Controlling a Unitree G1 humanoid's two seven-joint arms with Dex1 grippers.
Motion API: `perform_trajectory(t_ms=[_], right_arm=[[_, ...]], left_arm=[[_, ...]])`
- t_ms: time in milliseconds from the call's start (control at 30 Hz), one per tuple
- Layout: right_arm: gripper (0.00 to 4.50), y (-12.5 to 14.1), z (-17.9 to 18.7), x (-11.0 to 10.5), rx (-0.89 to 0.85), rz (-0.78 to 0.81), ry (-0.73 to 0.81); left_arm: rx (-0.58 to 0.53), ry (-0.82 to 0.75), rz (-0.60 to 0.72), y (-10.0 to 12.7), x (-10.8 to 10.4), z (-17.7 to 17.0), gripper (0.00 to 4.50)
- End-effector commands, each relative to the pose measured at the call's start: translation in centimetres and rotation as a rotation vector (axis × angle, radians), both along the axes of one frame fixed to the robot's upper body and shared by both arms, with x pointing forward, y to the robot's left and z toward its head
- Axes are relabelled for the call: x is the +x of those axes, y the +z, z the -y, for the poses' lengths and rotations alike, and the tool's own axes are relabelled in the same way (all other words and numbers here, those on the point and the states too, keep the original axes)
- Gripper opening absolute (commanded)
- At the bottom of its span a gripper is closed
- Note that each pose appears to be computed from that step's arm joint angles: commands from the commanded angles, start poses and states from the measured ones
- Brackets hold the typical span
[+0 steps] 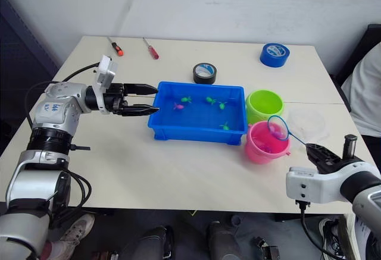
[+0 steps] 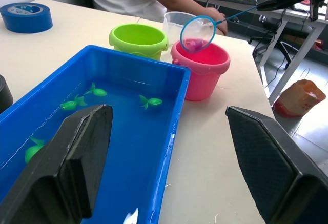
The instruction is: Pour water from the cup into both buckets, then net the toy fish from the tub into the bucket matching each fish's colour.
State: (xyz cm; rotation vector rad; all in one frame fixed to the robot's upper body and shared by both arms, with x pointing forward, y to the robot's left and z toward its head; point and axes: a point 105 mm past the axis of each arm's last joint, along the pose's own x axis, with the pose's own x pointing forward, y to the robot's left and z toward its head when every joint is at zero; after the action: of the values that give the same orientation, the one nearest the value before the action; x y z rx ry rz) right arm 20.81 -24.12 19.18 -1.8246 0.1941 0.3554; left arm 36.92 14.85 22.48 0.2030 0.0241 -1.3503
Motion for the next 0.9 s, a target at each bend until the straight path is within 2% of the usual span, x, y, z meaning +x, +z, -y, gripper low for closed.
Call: perform_trajectory(t_ms=[33, 667, 800, 900], right_arm=[[0.0, 0.4, -0.8, -0.3, -0.072, 0.062, 0.035], [0.0, -0.7, -1.6, -0.1, -0.149, 0.178, 0.042], [0.0, -0.2, -2.2, -0.1, -0.095, 0.214, 0.064], [0.0, 1.7, -4.0, 0.5, 0.036, 0.282, 0.14]], left_arm=[[-0.012, -0.011, 0.053, 1.1, -0.3, -0.1, 3.87], [-0.005, -0.056, 0.058, 1.1, -1.3, -0.1, 3.87], [-0.003, -0.05, 0.057, 1.1, -1.3, -0.2, 3.87], [-0.015, -0.006, 0.055, 1.1, -1.0, -0.9, 3.87]])
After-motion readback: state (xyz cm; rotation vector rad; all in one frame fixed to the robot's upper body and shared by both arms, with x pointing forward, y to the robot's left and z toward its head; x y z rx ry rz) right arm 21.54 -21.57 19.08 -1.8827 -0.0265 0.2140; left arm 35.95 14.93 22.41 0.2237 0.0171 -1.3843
